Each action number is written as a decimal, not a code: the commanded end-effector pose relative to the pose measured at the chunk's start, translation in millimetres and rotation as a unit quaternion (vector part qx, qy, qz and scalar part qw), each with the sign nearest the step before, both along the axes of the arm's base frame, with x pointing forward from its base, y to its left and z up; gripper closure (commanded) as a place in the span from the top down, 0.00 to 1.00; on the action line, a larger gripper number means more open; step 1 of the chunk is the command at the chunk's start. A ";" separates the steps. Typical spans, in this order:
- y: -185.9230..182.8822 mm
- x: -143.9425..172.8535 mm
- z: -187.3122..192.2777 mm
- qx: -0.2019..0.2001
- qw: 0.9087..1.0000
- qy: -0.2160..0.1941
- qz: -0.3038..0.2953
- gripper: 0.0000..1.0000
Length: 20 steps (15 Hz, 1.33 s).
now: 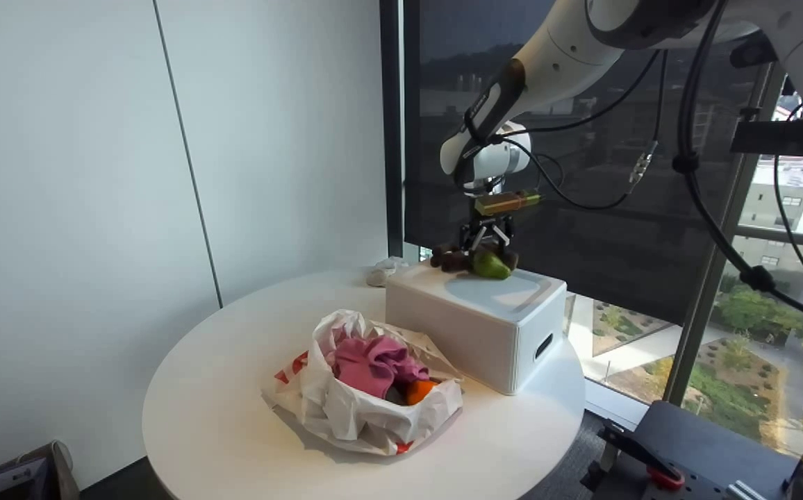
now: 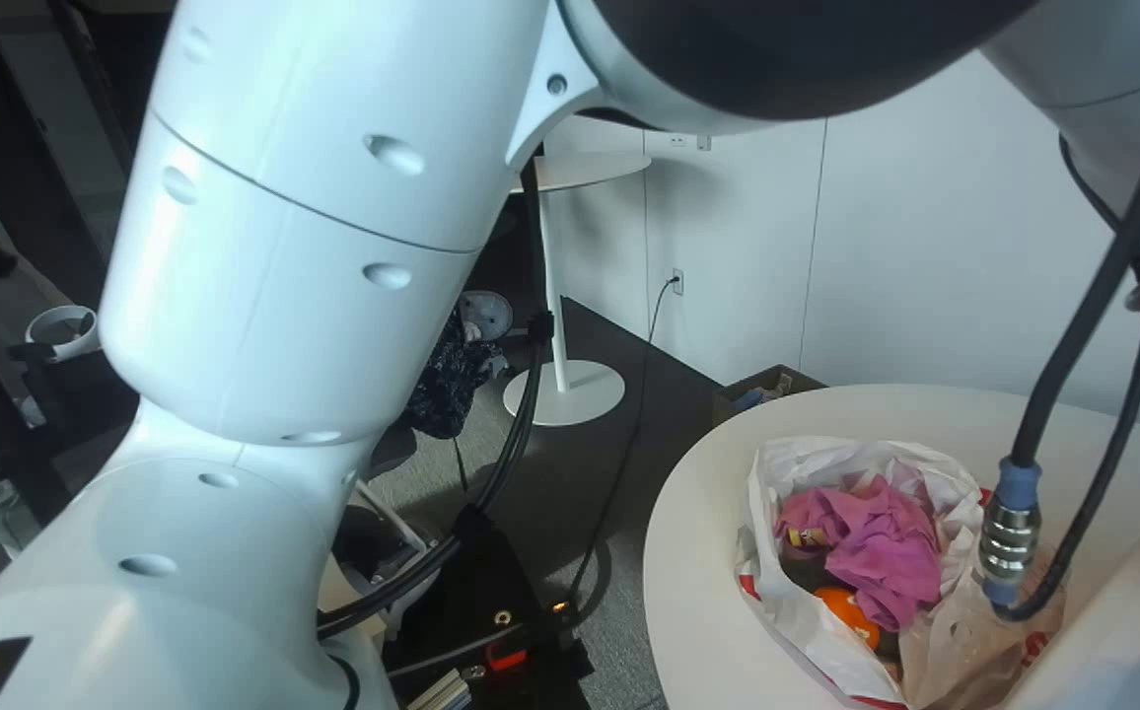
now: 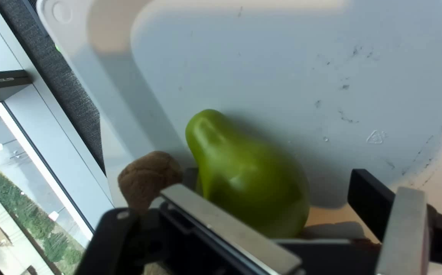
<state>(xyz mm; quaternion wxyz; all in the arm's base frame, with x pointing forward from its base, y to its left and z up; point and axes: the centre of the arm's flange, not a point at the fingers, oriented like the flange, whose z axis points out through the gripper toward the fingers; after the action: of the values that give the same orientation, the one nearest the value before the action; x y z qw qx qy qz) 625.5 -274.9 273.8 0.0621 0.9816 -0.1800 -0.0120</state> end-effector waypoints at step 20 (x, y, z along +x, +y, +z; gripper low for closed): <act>114.3 9.8 1.6 -0.032 0.999 0.006 0.014 0.49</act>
<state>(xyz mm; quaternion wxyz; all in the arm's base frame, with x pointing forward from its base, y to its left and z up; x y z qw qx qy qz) 646.3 -215.8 262.9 0.0749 0.9839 -0.1604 -0.0227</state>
